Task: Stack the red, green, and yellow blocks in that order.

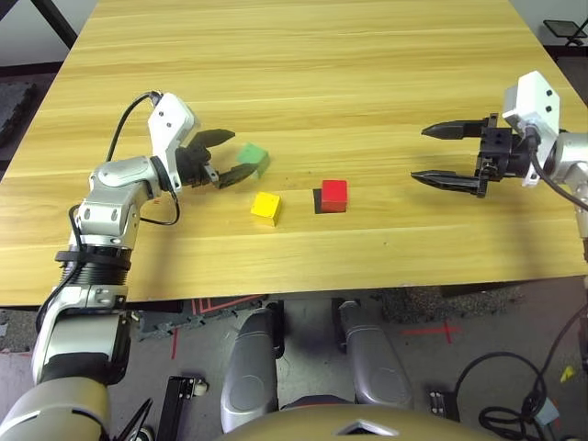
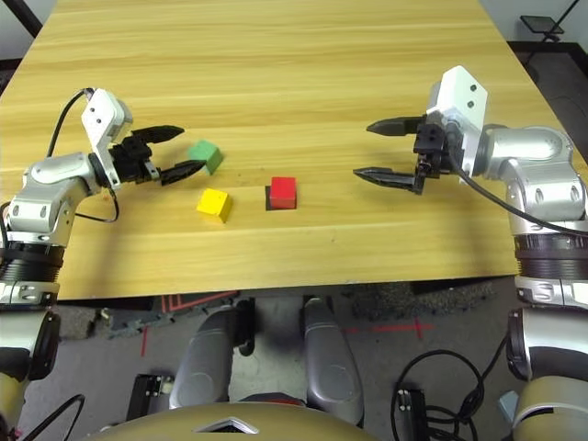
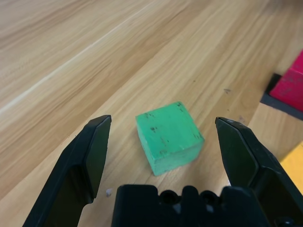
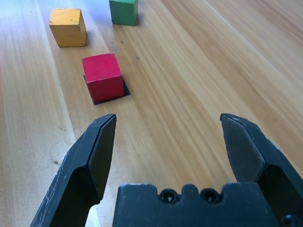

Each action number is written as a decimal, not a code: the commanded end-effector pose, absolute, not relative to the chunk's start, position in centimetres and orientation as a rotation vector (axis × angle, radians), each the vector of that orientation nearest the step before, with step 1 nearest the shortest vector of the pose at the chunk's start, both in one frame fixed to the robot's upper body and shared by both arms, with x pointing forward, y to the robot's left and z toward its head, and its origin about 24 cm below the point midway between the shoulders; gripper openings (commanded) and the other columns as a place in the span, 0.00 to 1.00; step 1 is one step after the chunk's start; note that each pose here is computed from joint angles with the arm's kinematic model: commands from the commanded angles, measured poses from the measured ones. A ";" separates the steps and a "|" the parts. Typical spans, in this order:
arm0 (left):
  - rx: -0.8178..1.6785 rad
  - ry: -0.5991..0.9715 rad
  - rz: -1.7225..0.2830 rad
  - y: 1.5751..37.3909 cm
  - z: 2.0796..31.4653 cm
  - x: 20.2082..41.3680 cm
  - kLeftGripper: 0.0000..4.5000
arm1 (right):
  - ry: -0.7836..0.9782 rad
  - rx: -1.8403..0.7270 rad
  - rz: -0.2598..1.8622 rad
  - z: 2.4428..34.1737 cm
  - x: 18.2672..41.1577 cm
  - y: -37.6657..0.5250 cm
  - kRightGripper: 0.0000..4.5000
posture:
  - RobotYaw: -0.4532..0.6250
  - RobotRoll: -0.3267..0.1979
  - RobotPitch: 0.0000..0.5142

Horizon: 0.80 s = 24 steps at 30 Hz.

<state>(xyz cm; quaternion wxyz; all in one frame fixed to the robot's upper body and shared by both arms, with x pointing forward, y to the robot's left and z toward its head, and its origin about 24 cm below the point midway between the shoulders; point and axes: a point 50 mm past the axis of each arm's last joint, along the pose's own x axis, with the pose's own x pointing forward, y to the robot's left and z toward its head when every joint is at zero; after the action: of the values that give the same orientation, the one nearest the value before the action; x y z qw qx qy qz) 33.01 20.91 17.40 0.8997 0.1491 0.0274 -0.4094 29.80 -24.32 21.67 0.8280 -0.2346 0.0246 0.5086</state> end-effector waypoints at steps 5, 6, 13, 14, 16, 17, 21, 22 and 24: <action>0.271 0.150 -0.823 18.6 17.1 31.3 1.00 | 0.032 -0.493 1.051 21.7 29.4 -24.3 0.98 | 0.65 0.68 0.45; 0.270 0.151 -0.812 18.5 17.2 31.3 1.00 | 0.031 -0.492 1.049 21.8 29.4 -24.3 0.98 | 0.65 0.68 0.46; 0.246 0.147 -0.633 18.6 16.2 31.9 1.00 | 0.025 -0.478 1.038 21.8 28.9 -24.4 0.98 | 0.64 0.68 0.46; 0.245 0.141 -0.607 18.7 16.3 32.1 1.00 | 0.025 -0.477 1.037 21.8 28.8 -24.4 0.98 | 0.64 0.68 0.46; 0.236 0.137 -0.582 18.7 16.3 32.2 1.00 | 0.025 -0.475 1.036 21.8 28.7 -24.4 0.98 | 0.64 0.68 0.45; 0.230 0.140 -0.579 18.6 16.3 32.2 1.00 | 0.025 -0.475 1.036 21.8 28.6 -24.4 0.98 | 0.64 0.68 0.45; 0.229 0.155 -0.587 18.7 15.8 32.1 1.00 | 0.025 -0.456 1.057 22.1 28.2 -24.3 0.98 | 0.64 0.68 0.46; 0.234 0.161 -0.590 18.7 15.7 32.1 1.00 | 0.027 -0.443 1.079 22.1 28.0 -24.2 0.98 | 0.64 0.68 0.46; 0.238 0.163 -0.594 18.8 15.6 32.1 1.00 | 0.038 -0.421 1.138 22.3 27.4 -23.8 0.98 | 0.64 0.68 0.46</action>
<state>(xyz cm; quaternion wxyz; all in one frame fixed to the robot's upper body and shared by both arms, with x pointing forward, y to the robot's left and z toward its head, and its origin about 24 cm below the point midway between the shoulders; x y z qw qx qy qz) 32.19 18.33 16.25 0.9470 0.1152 0.0666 -0.2925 28.24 -23.98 21.77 0.8338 -0.2040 0.0171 0.5128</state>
